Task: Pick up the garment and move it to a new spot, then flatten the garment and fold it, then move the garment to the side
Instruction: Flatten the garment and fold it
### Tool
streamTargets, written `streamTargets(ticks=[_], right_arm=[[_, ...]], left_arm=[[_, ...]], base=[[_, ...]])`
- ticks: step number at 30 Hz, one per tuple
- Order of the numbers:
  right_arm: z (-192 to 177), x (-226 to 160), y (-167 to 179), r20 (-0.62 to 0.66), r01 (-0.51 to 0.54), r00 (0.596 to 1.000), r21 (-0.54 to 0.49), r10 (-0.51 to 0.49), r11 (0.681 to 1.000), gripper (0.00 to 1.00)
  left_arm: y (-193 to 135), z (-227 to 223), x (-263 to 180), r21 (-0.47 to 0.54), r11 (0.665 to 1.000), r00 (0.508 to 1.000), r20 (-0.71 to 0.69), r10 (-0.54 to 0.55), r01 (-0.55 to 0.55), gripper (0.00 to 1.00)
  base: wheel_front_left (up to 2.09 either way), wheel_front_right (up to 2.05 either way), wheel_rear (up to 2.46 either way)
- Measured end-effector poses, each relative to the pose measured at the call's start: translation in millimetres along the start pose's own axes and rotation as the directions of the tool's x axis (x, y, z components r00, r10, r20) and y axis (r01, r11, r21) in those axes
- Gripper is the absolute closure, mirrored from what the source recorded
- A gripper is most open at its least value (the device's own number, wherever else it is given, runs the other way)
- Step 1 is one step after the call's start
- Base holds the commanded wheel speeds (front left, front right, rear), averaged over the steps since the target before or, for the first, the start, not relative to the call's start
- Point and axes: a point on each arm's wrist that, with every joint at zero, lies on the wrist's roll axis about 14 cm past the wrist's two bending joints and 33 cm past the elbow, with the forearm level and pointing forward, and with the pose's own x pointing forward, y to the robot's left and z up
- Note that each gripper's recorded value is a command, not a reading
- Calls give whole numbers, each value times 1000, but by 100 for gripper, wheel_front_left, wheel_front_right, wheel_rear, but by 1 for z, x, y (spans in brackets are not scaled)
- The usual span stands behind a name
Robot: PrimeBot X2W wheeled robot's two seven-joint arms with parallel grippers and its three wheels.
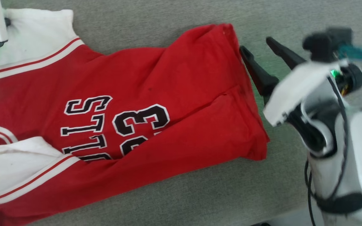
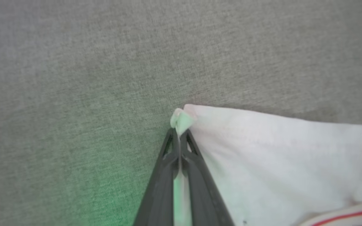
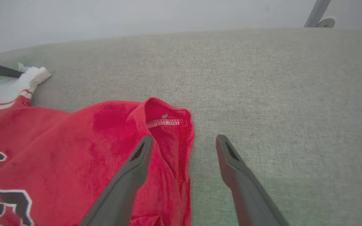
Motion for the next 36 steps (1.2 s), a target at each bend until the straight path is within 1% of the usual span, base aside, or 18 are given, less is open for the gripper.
streamTargets(ticks=[3,8,13,14,18,19,20,21,24,28,29,30,36], right_arm=[[-5,21,7,-109,-37,994,-52,32,998,0],[-15,49,8,-270,-60,963,-126,24,990,0],[-34,66,18,-417,-107,908,-164,29,981,0],[-38,68,17,-449,-109,893,-156,27,982,0],[-49,70,19,-552,-126,834,-186,3,974,0],[-49,69,21,-569,-134,823,-190,2,973,56],[-49,69,22,-580,-142,814,-185,8,972,100],[-49,69,23,-583,-144,813,-182,11,973,100],[-43,69,25,-561,-148,827,-182,21,972,100],[-32,67,26,-504,-148,863,-199,28,969,100],[-32,67,26,-504,-148,863,-199,28,969,100],[-26,64,25,-473,-147,880,-208,32,967,100],[-4,52,28,-381,-148,923,-235,49,961,100]], left_arm=[[-1,2,0,15,1000,1000,10,-4,4,100],[1,4,-1,22,1000,1000,24,-7,6,100],[2,4,-2,20,1000,999,38,-13,13,100],[3,4,-2,21,1000,999,41,-12,11,100],[4,3,-4,24,1000,999,50,-8,7,100],[4,4,-5,25,1000,999,54,-8,7,100],[4,4,-7,24,1000,998,65,-7,5,100],[4,5,-9,22,1000,998,69,-7,5,100],[5,7,-17,24,1000,996,93,-5,3,100],[6,13,-34,39,999,991,133,-6,1,100],[6,13,-34,39,999,991,133,-6,1,100],[7,18,-45,45,999,987,163,-8,1,100],[10,29,-88,69,998,972,233,-12,-4,100]], base=[[0,0,0],[0,0,0],[0,0,0],[0,0,0],[0,0,0],[0,0,0],[0,0,0],[0,0,0],[0,0,0],[0,0,0],[0,0,0],[0,0,0],[0,0,0]])
